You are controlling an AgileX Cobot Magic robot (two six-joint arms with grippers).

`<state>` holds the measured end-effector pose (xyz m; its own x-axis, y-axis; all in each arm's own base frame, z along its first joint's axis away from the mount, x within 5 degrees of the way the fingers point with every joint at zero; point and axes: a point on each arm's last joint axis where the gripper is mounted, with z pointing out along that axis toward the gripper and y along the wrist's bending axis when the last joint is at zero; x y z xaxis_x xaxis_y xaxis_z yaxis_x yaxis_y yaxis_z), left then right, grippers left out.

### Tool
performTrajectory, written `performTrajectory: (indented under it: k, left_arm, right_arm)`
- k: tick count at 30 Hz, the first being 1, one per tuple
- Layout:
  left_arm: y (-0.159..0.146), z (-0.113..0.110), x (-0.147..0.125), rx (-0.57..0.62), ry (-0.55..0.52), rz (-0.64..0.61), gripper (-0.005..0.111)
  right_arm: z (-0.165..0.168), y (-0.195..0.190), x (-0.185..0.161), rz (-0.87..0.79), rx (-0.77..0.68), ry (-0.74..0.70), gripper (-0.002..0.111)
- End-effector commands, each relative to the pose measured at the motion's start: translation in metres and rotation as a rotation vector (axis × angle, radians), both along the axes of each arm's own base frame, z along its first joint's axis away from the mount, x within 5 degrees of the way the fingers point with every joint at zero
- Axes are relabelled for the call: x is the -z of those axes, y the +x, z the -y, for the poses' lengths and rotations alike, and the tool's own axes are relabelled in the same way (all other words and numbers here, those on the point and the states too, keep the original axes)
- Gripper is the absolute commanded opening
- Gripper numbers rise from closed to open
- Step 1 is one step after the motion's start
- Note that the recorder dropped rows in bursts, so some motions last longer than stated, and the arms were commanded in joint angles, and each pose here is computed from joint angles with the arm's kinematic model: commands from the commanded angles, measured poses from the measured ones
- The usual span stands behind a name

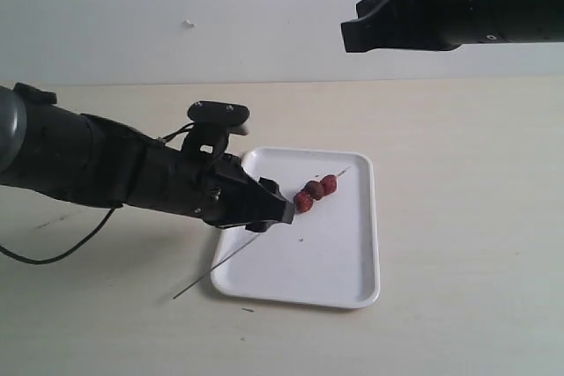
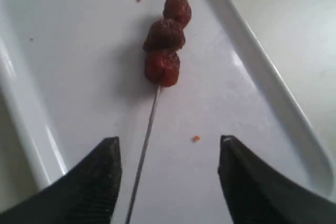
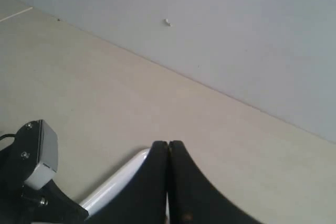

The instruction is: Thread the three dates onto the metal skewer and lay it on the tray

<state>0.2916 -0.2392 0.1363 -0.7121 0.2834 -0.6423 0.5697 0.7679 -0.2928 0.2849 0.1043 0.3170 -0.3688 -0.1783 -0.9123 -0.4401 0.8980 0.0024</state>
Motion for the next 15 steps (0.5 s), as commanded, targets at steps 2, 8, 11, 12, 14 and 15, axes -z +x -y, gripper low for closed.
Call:
performTrajectory:
  k: [2, 8, 11, 12, 14, 15]
  left_arm:
    - [0.003, -0.01, -0.03, -0.089, 0.041, 0.11, 0.056]
    - [-0.015, -0.034, -0.073, -0.142, 0.054, 0.231, 0.018]
    - [-0.032, -0.053, -0.092, -0.175, 0.063, 0.29, 0.0]
    - [-0.039, -0.06, -0.099, -0.189, 0.062, 0.312, 0.0]
    - [-0.053, -0.075, -0.112, -0.207, 0.077, 0.371, 0.0]
    - [-0.062, -0.084, -0.119, -0.224, 0.073, 0.396, 0.0]
  right_arm:
    - [0.002, -0.002, 0.0, 0.016, -0.013, -0.042, 0.0]
    - [0.002, -0.002, 0.0, 0.018, -0.011, -0.041, 0.0]
    - [0.001, -0.003, 0.002, -0.005, -0.038, -0.048, 0.0]
    - [0.0, -0.004, 0.002, -0.016, -0.05, -0.049, 0.0]
    - [-0.001, -0.006, 0.004, -0.039, -0.072, -0.049, 0.0]
    - [-0.002, -0.007, 0.005, -0.053, -0.085, -0.05, 0.0]
